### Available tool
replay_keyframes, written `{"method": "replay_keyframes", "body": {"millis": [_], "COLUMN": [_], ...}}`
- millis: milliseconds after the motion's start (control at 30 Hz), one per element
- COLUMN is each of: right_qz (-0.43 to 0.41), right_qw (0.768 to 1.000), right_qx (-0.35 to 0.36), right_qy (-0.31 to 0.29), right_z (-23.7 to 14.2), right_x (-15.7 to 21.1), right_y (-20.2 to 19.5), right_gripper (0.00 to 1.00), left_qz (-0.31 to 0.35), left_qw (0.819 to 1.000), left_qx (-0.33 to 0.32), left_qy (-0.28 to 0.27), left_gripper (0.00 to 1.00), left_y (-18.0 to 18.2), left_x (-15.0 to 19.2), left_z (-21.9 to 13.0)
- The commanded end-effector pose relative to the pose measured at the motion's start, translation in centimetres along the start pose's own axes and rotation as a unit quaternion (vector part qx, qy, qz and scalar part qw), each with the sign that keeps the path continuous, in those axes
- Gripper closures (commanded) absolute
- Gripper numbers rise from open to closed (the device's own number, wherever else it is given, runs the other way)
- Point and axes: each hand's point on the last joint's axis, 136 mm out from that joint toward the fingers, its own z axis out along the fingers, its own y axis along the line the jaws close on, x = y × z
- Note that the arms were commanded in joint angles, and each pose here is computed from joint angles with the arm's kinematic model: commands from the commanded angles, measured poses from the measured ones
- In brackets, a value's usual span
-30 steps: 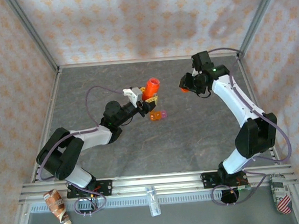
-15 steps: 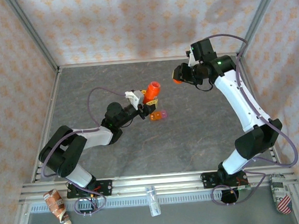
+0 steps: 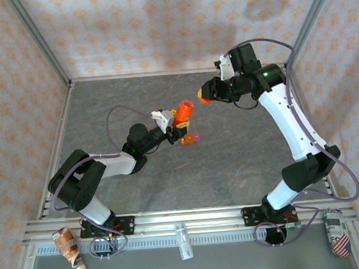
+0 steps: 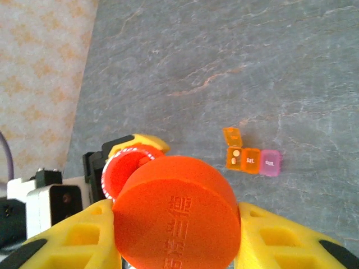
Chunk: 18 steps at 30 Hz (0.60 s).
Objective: Sort the pills into containers
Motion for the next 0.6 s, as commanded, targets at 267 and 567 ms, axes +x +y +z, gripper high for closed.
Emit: {"method": "replay_keyframes", "body": {"millis": [267, 567], "right_qz": [-0.103, -0.125], "right_qw": [0.992, 0.983], "right_qx": [-0.017, -0.035], "right_qy": [0.078, 0.133], "right_z": [0.6, 1.7], "right_x": [1.8, 2.5], "right_y": [0.4, 0.4], "right_gripper": [0.62, 0.61], "left_qz": [0.061, 0.101], "left_qw": [0.998, 0.995], "left_qx": [0.022, 0.026], "left_qy": [-0.015, 0.003], "left_gripper": [1.0, 1.0], "left_y": [-0.4, -0.5], "left_x": [-0.5, 0.3], "left_z": [0.4, 0.8]}}
